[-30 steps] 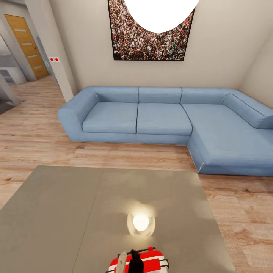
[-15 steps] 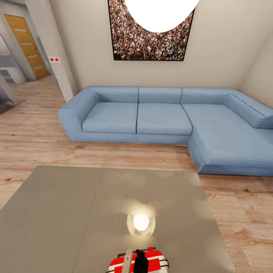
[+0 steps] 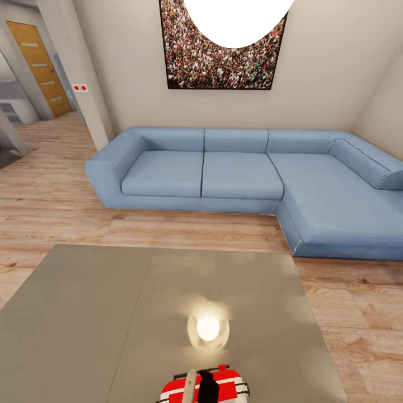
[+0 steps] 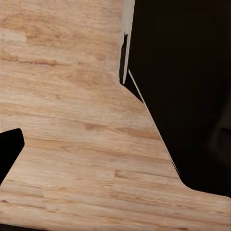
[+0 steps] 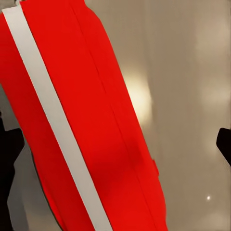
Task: Turn on the radio receiver that's on the table in the living room.
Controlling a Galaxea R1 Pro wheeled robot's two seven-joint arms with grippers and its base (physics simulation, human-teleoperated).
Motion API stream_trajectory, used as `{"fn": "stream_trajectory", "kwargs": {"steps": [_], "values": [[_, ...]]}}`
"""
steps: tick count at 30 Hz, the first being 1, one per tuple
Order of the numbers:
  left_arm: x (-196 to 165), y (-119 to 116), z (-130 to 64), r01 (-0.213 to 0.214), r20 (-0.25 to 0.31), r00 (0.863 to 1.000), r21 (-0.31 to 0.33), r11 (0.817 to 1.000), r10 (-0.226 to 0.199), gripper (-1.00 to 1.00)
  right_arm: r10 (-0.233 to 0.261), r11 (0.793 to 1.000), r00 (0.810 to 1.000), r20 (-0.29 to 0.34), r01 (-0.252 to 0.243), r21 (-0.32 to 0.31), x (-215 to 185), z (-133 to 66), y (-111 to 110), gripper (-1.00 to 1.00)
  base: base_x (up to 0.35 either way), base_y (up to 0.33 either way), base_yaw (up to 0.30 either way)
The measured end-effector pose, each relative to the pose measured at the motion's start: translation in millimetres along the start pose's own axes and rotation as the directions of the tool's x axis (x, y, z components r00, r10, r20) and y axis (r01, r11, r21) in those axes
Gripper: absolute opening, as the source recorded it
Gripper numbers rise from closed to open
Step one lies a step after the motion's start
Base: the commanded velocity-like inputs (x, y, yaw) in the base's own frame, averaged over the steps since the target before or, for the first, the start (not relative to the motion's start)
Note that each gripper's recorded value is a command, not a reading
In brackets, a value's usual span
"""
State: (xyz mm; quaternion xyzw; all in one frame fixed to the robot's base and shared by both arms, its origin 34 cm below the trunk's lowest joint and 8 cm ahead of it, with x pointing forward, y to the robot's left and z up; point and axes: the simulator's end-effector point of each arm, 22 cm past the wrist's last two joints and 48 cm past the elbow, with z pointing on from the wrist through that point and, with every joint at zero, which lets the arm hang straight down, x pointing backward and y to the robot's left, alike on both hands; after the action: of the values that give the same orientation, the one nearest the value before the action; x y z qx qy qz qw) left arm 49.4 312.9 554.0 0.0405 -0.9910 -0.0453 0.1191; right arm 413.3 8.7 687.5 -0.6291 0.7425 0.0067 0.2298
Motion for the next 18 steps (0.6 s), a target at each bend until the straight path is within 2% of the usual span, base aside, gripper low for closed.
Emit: {"fn": "stream_trajectory", "kwargs": {"steps": [4, 9, 18], "values": [[-0.6, 0.0, 0.0, 0.000, 0.001, 1.000, 0.000, 1.000, 0.000, 1.00, 0.004, 1.000, 1.000, 0.008, -0.004, -0.012, 0.1, 1.8, 4.1, 1.00, 0.000, 0.000, 0.000], [-0.8, 0.4, 0.0, 0.000, 0.001, 1.000, 0.000, 1.000, 0.000, 1.00, 0.043, 0.997, 0.999, 0.014, -0.042, -0.057, 2.1, 4.8, 17.0, 1.00, 0.000, 0.000, 0.000], [-0.5, -0.1, 0.0, 0.000, 0.001, 1.000, 0.000, 1.000, 0.000, 1.00, 0.042, 0.996, 0.999, 0.024, -0.040, -0.078, 6.2, 9.7, 26.0, 1.00, 0.000, 0.000, 0.000]]}}
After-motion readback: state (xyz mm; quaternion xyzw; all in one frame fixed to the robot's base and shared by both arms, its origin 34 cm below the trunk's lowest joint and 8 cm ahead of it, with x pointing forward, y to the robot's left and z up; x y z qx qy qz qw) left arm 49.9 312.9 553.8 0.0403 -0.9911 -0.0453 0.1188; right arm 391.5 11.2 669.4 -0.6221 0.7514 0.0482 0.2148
